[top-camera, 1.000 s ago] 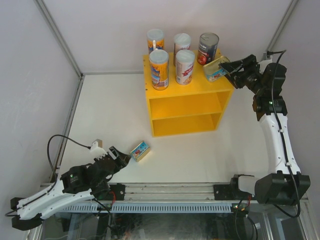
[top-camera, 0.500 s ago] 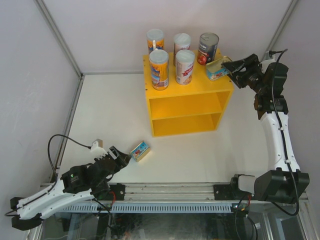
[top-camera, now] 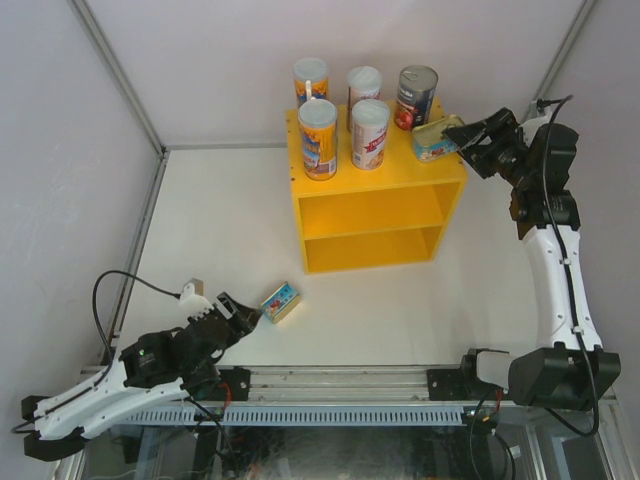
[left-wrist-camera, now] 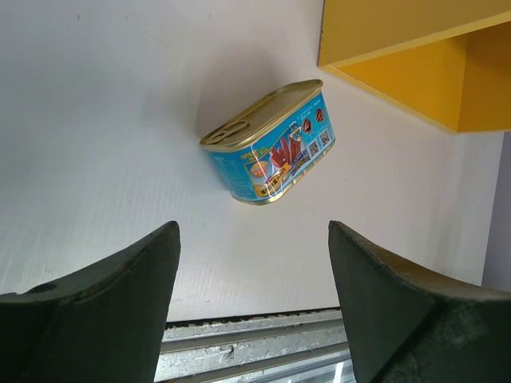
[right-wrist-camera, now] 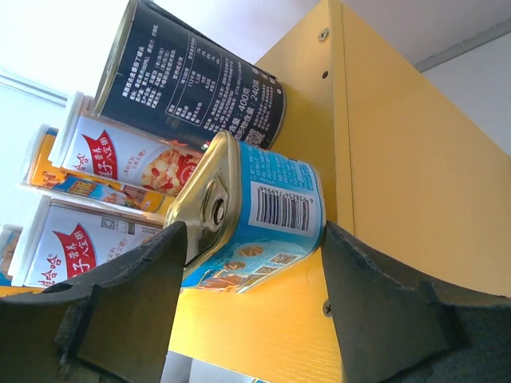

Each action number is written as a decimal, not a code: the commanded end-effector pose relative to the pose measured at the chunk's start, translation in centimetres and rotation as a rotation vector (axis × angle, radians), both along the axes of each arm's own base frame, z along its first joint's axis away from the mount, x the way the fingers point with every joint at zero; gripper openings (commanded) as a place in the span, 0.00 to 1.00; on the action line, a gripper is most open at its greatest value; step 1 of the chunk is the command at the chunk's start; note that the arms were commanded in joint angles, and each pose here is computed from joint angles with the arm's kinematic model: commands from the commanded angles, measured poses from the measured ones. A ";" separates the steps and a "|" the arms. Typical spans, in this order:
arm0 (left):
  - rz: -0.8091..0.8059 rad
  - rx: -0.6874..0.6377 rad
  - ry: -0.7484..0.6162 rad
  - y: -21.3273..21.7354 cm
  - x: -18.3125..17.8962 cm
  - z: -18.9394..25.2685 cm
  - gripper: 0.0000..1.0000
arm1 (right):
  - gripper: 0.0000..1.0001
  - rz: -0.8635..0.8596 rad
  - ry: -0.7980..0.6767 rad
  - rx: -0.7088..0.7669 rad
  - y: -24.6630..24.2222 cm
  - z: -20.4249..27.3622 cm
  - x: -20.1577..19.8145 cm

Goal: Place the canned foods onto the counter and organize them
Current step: Place the canned food on the counter.

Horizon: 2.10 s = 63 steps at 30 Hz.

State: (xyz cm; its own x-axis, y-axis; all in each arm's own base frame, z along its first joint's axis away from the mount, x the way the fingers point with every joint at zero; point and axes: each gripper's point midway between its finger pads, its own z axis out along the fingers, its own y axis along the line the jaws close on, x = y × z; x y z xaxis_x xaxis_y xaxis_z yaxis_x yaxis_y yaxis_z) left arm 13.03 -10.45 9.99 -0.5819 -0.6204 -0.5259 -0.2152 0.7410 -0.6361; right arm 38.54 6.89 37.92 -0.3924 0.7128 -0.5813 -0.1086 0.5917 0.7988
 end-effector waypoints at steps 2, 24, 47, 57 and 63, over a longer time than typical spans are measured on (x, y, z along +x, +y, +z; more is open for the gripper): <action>0.033 -0.035 -0.033 0.3 0.5 1.4 0.79 | 0.71 -0.028 0.060 -0.079 -0.9 -1.3 -0.9; 0.034 -0.031 -0.030 0.5 0.4 1.3 0.79 | 0.74 -0.079 0.010 -0.164 -2.0 0.2 -2.1; 0.017 -0.014 -0.031 -0.2 0.6 1.5 0.79 | 0.63 -0.096 -0.156 -0.385 -0.9 4.7 -5.7; 0.012 -0.011 -0.026 -0.4 0.6 1.2 0.79 | 0.34 -0.083 -0.115 -0.473 -0.3 3.0 -6.3; 0.013 -0.010 -0.025 -0.3 0.6 1.1 0.79 | 0.29 -0.076 -0.094 -0.486 -0.2 2.2 -5.2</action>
